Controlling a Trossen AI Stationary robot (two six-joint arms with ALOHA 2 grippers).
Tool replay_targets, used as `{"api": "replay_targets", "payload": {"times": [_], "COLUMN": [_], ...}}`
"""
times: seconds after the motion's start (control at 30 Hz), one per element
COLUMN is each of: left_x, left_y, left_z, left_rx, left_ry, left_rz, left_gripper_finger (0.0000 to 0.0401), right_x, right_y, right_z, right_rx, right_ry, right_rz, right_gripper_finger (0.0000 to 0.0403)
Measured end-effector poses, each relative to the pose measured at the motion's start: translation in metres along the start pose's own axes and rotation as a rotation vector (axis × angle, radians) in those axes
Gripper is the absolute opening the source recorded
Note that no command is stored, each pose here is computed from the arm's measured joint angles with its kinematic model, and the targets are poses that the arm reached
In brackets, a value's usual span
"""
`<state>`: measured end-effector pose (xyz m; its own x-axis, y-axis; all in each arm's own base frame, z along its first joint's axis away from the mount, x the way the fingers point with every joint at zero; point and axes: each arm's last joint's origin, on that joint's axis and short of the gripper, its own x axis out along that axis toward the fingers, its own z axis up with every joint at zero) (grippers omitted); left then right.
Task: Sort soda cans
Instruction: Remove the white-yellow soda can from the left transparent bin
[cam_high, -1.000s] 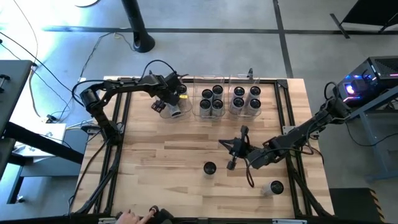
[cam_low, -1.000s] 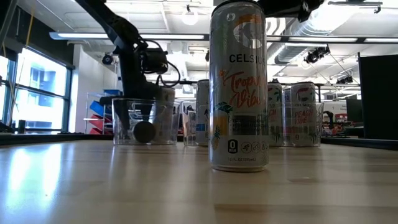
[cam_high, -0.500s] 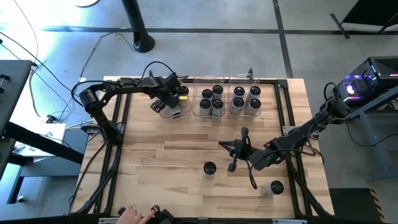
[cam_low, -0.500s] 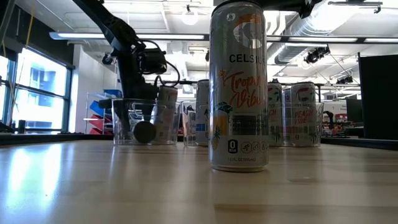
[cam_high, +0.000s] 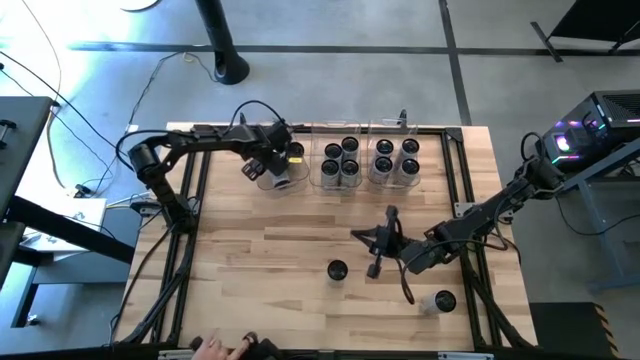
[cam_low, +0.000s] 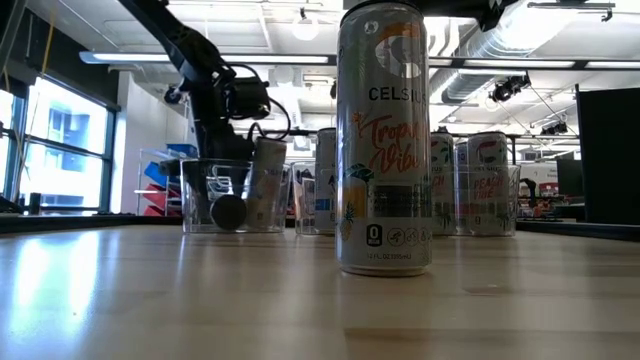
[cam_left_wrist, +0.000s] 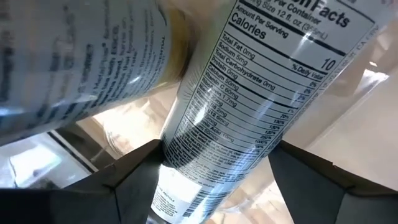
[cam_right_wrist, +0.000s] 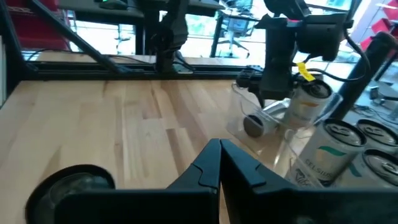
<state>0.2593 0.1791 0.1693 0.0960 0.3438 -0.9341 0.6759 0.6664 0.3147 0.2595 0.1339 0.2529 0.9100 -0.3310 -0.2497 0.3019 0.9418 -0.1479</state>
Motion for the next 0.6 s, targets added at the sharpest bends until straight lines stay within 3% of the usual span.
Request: {"api": "replay_targets", "payload": {"times": [0.27,0.6], "left_x": [-0.0013,-0.0034], "left_y": [-0.0037,-0.0038], "left_z": [0.0032,0.0018], "left_rx": [-0.139,-0.196], "left_ry": [0.034,0.082], "left_rz": [-0.019,-0.033], "left_gripper_finger": [0.0260,0.0251], "right_x": [0.0000,0.0000], "right_y": [0.0002,0.0002], "right_z": [-0.0001,-0.0001], "right_rx": [-0.001,-0.021], "right_ry": [0.001,0.001], "right_rz": [0.007,0.008], "right_gripper_finger": [0.0000,0.0000]}}
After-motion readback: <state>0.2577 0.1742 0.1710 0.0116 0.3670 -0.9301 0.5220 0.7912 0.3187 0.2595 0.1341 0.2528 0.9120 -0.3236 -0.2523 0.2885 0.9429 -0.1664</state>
